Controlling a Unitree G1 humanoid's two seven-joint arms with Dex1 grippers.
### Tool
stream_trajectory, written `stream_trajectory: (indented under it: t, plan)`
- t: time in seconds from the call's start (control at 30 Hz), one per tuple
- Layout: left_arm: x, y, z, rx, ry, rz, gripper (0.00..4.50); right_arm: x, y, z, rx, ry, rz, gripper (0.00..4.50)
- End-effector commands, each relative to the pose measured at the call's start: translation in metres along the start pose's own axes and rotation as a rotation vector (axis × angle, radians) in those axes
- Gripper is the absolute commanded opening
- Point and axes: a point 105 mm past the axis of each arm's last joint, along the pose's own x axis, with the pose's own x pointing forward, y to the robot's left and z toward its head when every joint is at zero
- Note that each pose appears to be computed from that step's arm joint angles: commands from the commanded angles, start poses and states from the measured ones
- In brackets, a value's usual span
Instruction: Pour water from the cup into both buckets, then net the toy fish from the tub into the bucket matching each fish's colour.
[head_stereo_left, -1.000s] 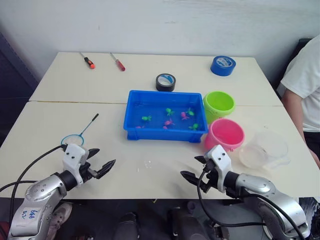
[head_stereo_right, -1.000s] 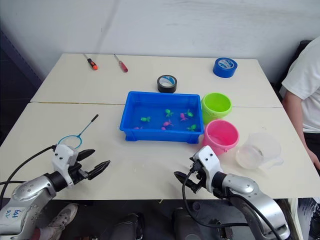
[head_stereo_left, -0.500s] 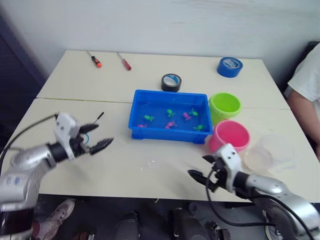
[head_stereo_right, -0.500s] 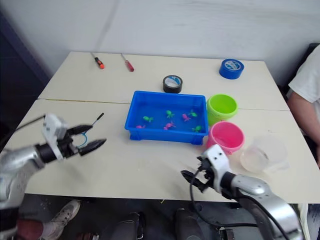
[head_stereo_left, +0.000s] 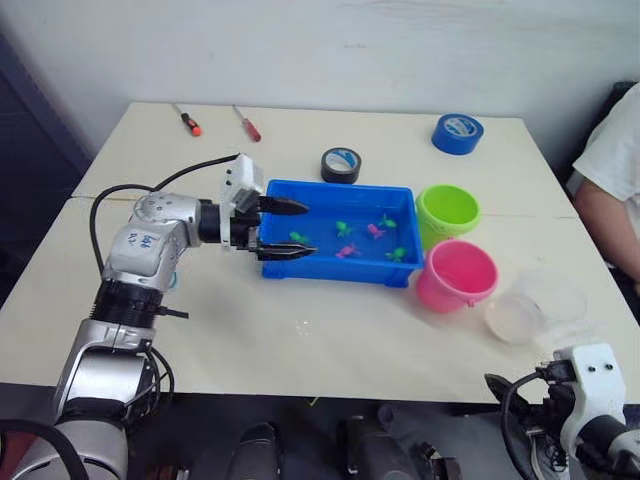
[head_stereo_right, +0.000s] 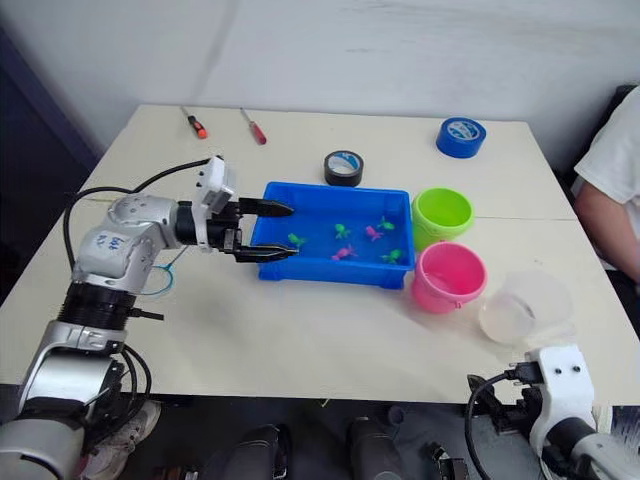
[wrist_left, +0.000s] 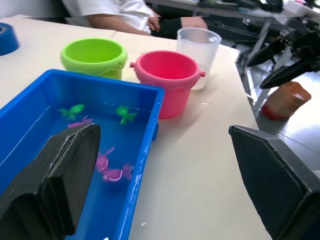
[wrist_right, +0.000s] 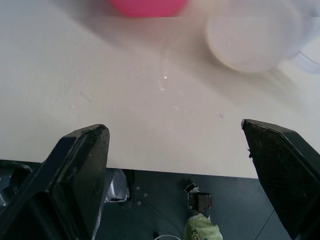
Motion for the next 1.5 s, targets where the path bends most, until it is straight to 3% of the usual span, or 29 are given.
stream_trajectory:
  t: [0.03, 0.33, 1.03, 1.5]
  plan:
    - [0.015, -0.006, 0.007, 0.052, -0.008, -0.096, 4.48, 0.001, -0.027, -0.01, 0.114, -0.01, -0.198, 4.48]
    - [0.017, -0.013, -0.003, 0.064, 0.025, -0.126, 4.48, 0.018, -0.066, -0.012, 0.23, -0.075, -0.435, 4.48]
    - [-0.008, -0.017, -0.002, 0.045, 0.066, -0.042, 4.48, 0.058, -0.09, 0.025, 0.331, -0.207, -0.472, 4.48]
    - [-0.014, -0.02, 0.0, 0.04, 0.078, -0.021, 4.48, 0.062, -0.107, 0.035, 0.361, -0.279, -0.558, 4.48]
